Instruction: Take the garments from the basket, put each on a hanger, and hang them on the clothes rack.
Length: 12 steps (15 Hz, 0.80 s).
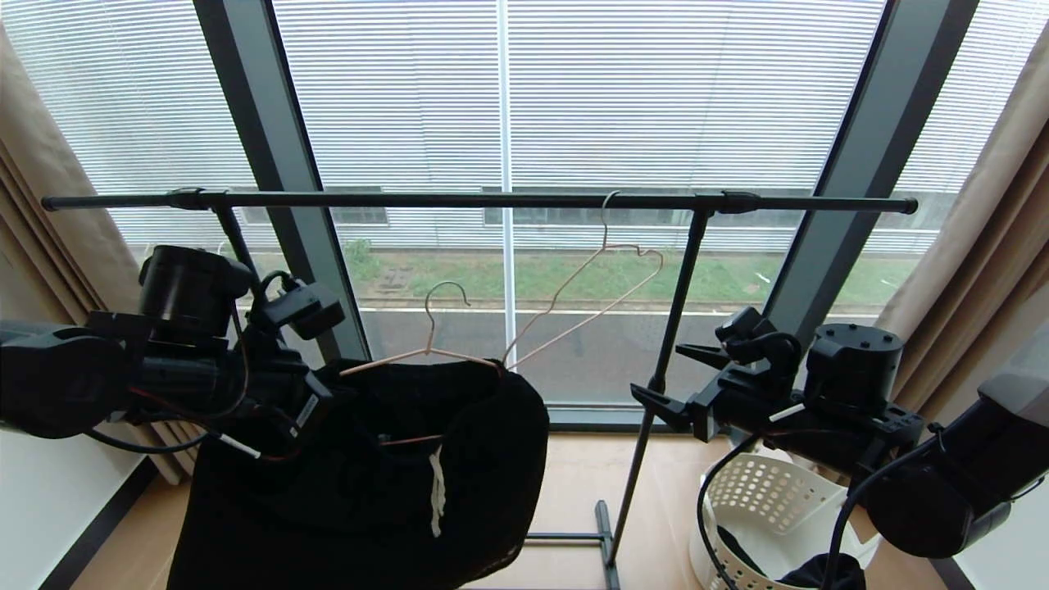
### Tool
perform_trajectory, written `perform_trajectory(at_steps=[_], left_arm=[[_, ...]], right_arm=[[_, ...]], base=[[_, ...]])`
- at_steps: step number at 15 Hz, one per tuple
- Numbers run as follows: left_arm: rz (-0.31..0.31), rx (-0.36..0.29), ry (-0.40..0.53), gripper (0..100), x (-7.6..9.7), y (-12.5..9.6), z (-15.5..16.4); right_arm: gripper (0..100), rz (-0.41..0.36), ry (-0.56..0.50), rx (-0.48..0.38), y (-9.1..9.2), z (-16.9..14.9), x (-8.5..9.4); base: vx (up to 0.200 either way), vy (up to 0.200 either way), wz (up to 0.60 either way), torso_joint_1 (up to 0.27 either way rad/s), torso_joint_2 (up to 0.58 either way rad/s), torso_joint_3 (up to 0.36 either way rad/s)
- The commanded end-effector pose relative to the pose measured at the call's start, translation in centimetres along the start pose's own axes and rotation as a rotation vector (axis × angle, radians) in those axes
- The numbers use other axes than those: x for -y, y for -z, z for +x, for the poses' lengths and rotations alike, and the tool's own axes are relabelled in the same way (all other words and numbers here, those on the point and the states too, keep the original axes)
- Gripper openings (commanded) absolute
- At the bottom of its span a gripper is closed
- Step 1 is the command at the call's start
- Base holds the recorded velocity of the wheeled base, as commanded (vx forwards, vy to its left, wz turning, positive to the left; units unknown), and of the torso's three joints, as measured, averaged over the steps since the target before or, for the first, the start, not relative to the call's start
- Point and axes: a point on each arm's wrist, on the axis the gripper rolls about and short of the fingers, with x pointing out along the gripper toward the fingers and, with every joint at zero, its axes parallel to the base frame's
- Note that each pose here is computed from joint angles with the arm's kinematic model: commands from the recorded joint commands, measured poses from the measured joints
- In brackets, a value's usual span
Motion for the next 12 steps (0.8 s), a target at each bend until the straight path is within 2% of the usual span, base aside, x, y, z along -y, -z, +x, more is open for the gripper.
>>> perform_trajectory(at_steps=[1, 4, 6, 7, 8, 9, 10, 12], left_arm=[[-0.003, -0.037, 0.016, 0, 0.1, 0.5, 1.2], [-0.01, -0.083, -0.014, 0, -0.3, 0.8, 2.6], [-0.046, -0.08, -0.057, 0, -1.1, 0.1, 3.6], [-0.113, -0.018, -0.09, 0, -1.7, -1.0, 3.9], [-0.129, 0.011, -0.098, 0, -1.8, -1.5, 4.0], [-0.163, 0.099, -0.124, 0, -1.8, -3.2, 4.7], [-0.171, 0.13, -0.161, 0, -1.9, -4.3, 5.1], [-0.187, 0.152, -0.221, 0, -1.9, -5.9, 5.8]], right_arm=[[100, 0.0, -0.001, -0.002, 0.1, 0.1, 0.0], [100, 0.0, -0.001, -0.002, 0.1, 0.1, 0.0], [100, 0.002, -0.002, -0.008, 0.3, 0.2, 0.0], [100, 0.003, -0.002, -0.009, 0.4, 0.3, 0.0], [100, 0.003, -0.002, -0.009, 0.4, 0.3, 0.0], [100, 0.003, -0.002, -0.009, 0.4, 0.3, 0.0], [100, 0.003, -0.002, -0.009, 0.4, 0.3, 0.0], [100, 0.002, -0.001, -0.006, 0.3, 0.3, 0.1]], base=[[0.0, 0.0, 0.0, 0.0, 0.0, 0.0], [0.0, 0.0, 0.0, 0.0, 0.0, 0.0], [0.0, 0.0, 0.0, 0.0, 0.0, 0.0], [0.0, 0.0, 0.0, 0.0, 0.0, 0.0], [0.0, 0.0, 0.0, 0.0, 0.0, 0.0], [0.0, 0.0, 0.0, 0.0, 0.0, 0.0], [0.0, 0.0, 0.0, 0.0, 0.0, 0.0], [0.0, 0.0, 0.0, 0.0, 0.0, 0.0]])
